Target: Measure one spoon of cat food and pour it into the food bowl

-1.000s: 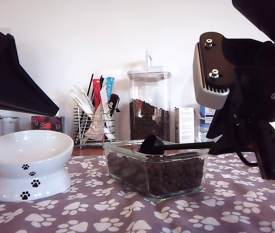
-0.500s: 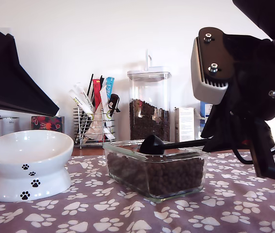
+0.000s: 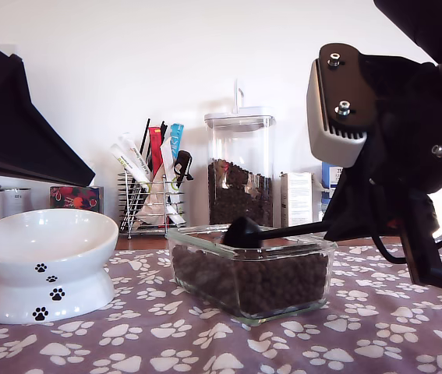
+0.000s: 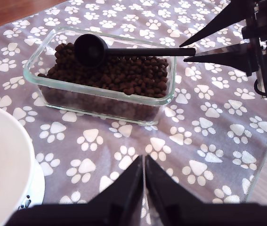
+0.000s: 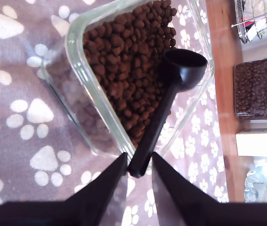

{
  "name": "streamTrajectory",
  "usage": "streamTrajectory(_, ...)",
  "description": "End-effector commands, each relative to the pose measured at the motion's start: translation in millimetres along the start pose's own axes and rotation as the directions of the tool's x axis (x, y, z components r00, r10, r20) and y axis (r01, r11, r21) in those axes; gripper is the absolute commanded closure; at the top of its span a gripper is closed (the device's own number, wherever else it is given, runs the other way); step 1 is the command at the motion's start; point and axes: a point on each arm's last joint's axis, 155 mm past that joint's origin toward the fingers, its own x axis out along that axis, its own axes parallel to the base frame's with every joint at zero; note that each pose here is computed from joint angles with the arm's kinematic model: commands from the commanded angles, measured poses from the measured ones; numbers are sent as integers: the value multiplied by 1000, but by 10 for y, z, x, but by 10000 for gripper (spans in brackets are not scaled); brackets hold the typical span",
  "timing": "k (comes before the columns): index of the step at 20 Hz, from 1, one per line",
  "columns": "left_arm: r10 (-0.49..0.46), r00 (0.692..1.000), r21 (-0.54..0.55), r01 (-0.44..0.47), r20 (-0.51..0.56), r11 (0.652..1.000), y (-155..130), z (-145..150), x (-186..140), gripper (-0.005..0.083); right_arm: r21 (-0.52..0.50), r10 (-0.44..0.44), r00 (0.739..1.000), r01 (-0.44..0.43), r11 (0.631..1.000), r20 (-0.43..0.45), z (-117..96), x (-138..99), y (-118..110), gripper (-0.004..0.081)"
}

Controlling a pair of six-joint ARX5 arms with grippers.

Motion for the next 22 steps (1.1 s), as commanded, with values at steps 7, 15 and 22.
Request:
streamTrajectory(7,-1,1000,6,1,-12,1000,0,-70,10,793,6,3,1000,-3,1000,3,9,10,25,728)
streamTrajectory(15,-1,1000,-2,1,-29,1000,1,-111,9,793,29,-12,1000,12,1000,6,20,10,-13,782)
streamTrajectory(22,-1,1000,-2,1,-29,1000,1,-112,9,793,144,-98,995,97,985,-2,37,-3,-228,782)
